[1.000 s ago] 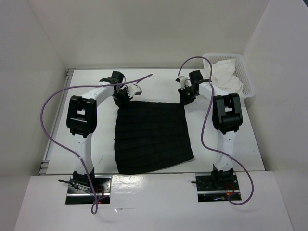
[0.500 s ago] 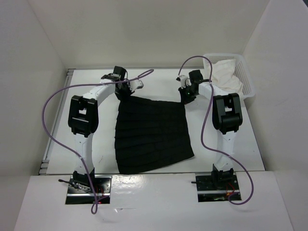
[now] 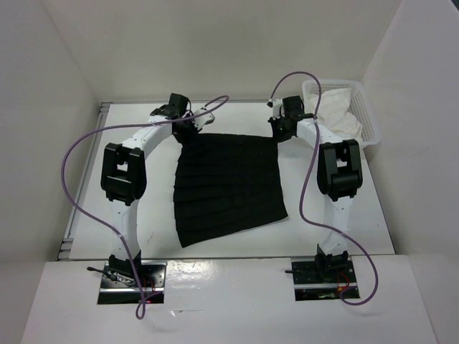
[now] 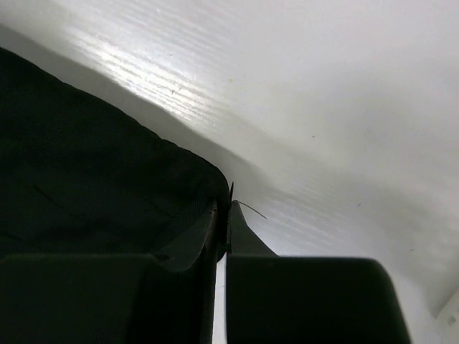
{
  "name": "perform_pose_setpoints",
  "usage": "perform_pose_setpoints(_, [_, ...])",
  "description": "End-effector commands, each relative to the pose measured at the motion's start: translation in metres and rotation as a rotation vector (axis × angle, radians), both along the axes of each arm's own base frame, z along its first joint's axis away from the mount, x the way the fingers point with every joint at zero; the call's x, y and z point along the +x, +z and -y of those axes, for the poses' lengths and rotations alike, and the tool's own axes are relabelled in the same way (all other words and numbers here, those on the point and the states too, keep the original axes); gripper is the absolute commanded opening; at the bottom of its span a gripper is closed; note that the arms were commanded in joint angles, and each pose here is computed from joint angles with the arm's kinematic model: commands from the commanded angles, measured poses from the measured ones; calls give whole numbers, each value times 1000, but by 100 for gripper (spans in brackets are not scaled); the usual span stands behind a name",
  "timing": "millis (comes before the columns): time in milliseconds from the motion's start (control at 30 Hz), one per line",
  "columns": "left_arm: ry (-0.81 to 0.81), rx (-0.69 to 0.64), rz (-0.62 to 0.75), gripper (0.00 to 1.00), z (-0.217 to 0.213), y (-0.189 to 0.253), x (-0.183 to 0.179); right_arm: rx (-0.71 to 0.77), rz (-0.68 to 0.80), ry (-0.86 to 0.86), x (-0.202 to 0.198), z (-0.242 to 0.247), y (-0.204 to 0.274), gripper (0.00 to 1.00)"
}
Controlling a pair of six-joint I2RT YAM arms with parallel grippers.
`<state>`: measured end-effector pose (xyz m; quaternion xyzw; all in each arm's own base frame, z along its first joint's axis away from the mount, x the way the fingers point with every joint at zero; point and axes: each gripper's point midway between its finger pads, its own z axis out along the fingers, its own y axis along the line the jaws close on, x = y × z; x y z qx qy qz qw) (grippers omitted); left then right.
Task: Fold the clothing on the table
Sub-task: Fold the skirt
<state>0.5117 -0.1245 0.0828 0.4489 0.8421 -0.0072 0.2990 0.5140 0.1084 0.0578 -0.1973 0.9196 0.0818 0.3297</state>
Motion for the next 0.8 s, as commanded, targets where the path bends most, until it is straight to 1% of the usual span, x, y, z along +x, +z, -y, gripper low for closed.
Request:
perform_pose_setpoints(0, [33, -16, 126, 0, -6, 50, 8, -3, 214, -79, 26, 3, 68, 0])
perform_pose_setpoints(67, [53, -35, 137, 0, -5, 57, 11, -17, 231, -97, 30, 6, 74, 0])
perform_pose_setpoints(200, [99, -33, 186, 0, -12, 71, 23, -35, 280, -146, 37, 6, 88, 0])
perform_pose_setpoints(267, [121, -34, 219, 0, -15, 83, 27, -39, 325, -158, 39, 5, 105, 0])
perform_pose_setpoints(367, [155, -33, 263, 0, -24, 99, 34, -54, 360, -218, 41, 15, 112, 0])
perform_pose_setpoints(433, [173, -43, 275, 0, -28, 105, 37, -58, 371, -238, 42, 13, 114, 0])
perform_pose_setpoints(633, [174, -85, 319, 0, -25, 133, 34, -49, 434, -268, 38, 14, 136, 0])
perform_pose_setpoints(667, [168, -94, 325, 0, -24, 141, 29, -57, 436, -238, 34, 8, 137, 0])
perform_pose_setpoints(700, [168, -93, 322, 0, -25, 142, 26, -53, 462, -225, 31, 4, 151, 0])
perform_pose_setpoints(767, [160, -103, 328, 0, -25, 150, 14, -68, 450, -186, 21, 4, 149, 0])
